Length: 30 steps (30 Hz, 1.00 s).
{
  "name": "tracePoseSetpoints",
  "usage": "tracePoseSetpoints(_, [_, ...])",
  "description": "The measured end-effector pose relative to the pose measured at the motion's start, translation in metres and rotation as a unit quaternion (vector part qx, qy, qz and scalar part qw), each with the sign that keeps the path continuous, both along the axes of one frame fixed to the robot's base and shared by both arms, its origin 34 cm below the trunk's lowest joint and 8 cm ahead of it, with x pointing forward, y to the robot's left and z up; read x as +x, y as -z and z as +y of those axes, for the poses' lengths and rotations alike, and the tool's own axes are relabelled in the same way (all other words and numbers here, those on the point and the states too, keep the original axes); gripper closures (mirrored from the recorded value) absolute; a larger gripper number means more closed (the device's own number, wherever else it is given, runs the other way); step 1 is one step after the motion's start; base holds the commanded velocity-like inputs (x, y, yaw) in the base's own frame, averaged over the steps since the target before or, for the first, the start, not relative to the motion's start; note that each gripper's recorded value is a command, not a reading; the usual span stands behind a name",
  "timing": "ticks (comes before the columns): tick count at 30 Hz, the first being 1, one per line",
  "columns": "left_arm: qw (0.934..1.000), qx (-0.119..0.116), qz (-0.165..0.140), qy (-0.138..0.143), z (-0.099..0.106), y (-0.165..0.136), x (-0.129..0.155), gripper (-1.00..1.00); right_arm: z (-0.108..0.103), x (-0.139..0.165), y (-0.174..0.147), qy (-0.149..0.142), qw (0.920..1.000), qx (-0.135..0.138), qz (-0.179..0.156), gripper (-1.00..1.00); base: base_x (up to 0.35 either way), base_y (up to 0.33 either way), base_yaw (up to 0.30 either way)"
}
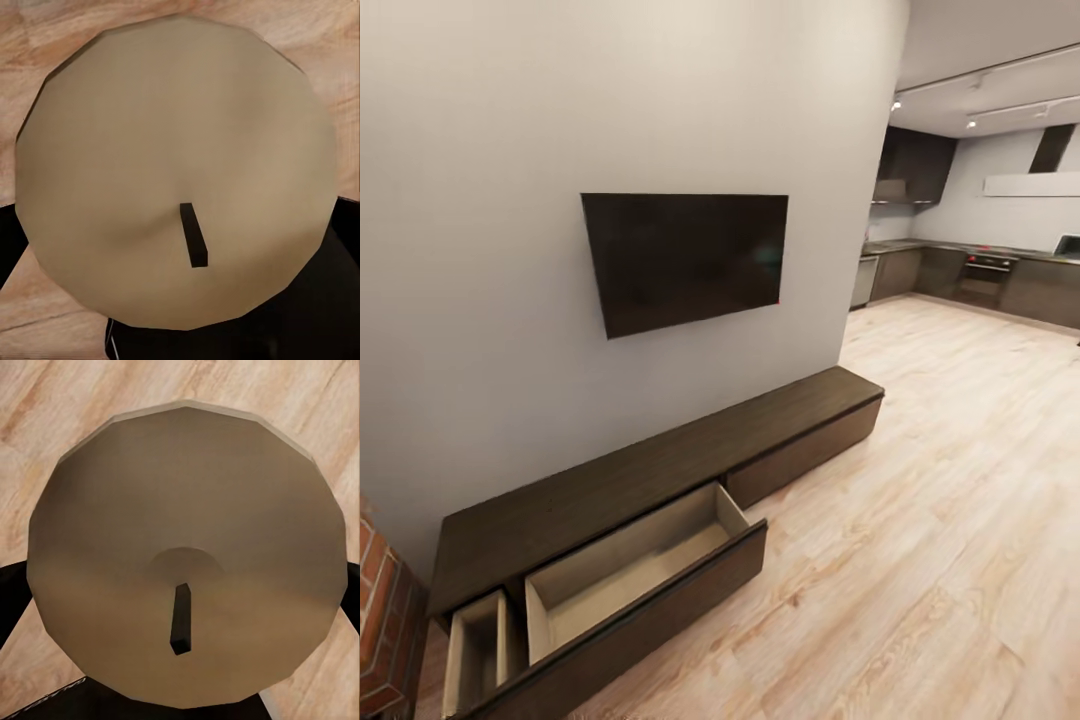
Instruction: Place each of the two pumpkins and all three candles from the living room inside a cabinet in the living room (use any cabinet), then make sure every cabinet is closed, and position the cauldron so it is next to a table in the living room.
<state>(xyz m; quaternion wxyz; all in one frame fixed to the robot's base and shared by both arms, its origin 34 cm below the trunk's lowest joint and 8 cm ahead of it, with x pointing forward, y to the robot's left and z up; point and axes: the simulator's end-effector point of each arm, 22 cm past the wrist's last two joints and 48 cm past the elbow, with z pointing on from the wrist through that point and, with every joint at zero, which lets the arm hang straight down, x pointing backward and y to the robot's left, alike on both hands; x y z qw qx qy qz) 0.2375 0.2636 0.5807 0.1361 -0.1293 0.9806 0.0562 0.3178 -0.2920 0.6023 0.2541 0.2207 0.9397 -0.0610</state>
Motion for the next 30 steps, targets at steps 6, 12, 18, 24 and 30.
tracePoseSetpoints(6, [1.0000,0.002,-0.001,0.002,0.0020,-0.0001,0.0005,1.00,-0.0001,-0.0001,0.0000,0.000,1.0000,0.000,0.000,1.00,0.000,0.000,0.289])
tracePoseSetpoints(12, [1.0000,0.000,-0.001,0.007,-0.0013,-0.0001,0.0010,1.00,-0.0001,-0.0002,0.0000,0.000,1.0000,0.000,0.000,1.00,0.000,0.000,0.289])
tracePoseSetpoints(18, [1.0000,0.001,-0.001,0.006,0.0008,-0.0001,0.0008,1.00,0.0003,-0.0002,0.0001,0.000,1.0000,0.000,0.000,1.00,0.000,0.000,0.289])
tracePoseSetpoints(24, [1.0000,-0.002,-0.001,0.008,-0.0032,0.0000,0.0007,1.00,0.0002,-0.0001,0.0000,0.000,1.0000,0.000,0.000,1.00,0.000,0.000,0.289])
tracePoseSetpoints(30, [1.0000,-0.004,-0.001,0.008,-0.0045,0.0001,0.0007,1.00,0.0010,0.0000,0.0001,0.000,1.0000,0.001,0.000,1.00,0.000,0.000,0.289])
